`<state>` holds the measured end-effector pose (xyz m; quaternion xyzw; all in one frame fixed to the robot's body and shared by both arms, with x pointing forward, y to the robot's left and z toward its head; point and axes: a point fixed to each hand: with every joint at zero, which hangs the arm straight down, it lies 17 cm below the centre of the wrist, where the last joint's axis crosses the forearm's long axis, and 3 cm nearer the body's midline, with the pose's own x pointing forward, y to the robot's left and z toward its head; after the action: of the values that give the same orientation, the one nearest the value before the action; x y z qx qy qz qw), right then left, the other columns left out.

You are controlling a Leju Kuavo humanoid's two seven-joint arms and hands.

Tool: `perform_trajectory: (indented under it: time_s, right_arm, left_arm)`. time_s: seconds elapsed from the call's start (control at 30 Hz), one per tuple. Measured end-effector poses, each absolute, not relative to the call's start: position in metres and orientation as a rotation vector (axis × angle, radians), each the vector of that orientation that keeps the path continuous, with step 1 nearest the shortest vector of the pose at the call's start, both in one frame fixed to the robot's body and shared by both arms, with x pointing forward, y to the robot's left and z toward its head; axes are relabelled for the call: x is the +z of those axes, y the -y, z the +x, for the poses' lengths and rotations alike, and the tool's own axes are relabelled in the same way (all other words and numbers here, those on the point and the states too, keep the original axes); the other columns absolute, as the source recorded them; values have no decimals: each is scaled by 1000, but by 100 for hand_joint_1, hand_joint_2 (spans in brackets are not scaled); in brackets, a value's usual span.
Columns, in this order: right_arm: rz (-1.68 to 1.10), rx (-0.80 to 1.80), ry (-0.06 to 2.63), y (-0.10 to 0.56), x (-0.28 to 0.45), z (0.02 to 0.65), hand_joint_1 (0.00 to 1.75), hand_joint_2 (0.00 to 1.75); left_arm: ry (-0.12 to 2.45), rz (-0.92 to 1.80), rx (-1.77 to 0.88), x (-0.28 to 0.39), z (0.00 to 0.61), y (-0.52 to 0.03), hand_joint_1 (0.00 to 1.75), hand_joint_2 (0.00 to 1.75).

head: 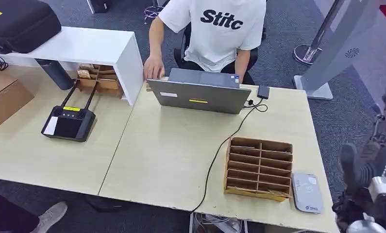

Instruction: Pass the card to the sensor for recognition and then transmit it.

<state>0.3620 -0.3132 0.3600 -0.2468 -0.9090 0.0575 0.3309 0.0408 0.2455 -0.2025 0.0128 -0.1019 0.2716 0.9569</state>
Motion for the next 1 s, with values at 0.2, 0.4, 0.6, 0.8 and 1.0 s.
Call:
perform_trajectory:
  time_s: [0.2, 0.4, 0.6, 0.8, 1.0]
  right_arm:
    - [-709, 190, 2331, 318, 348, 347, 0, 175]
    - [-1002, 399, 2193, 316, 324, 342, 0, 175]
    - [-1052, 450, 2153, 315, 314, 339, 0, 175]
    - [-1169, 559, 2080, 309, 303, 344, 0, 175]
    - [-1192, 713, 2036, 284, 284, 363, 0, 175]
  left_arm:
    - [205, 30, 554, -198, 40, -244, 0, 175]
    - [199, 27, 557, -193, 40, -242, 0, 175]
    - [203, 23, 551, -191, 42, -240, 0, 175]
    - [202, 11, 534, -191, 43, -237, 0, 175]
    - [222, -4, 484, -190, 51, -236, 0, 175]
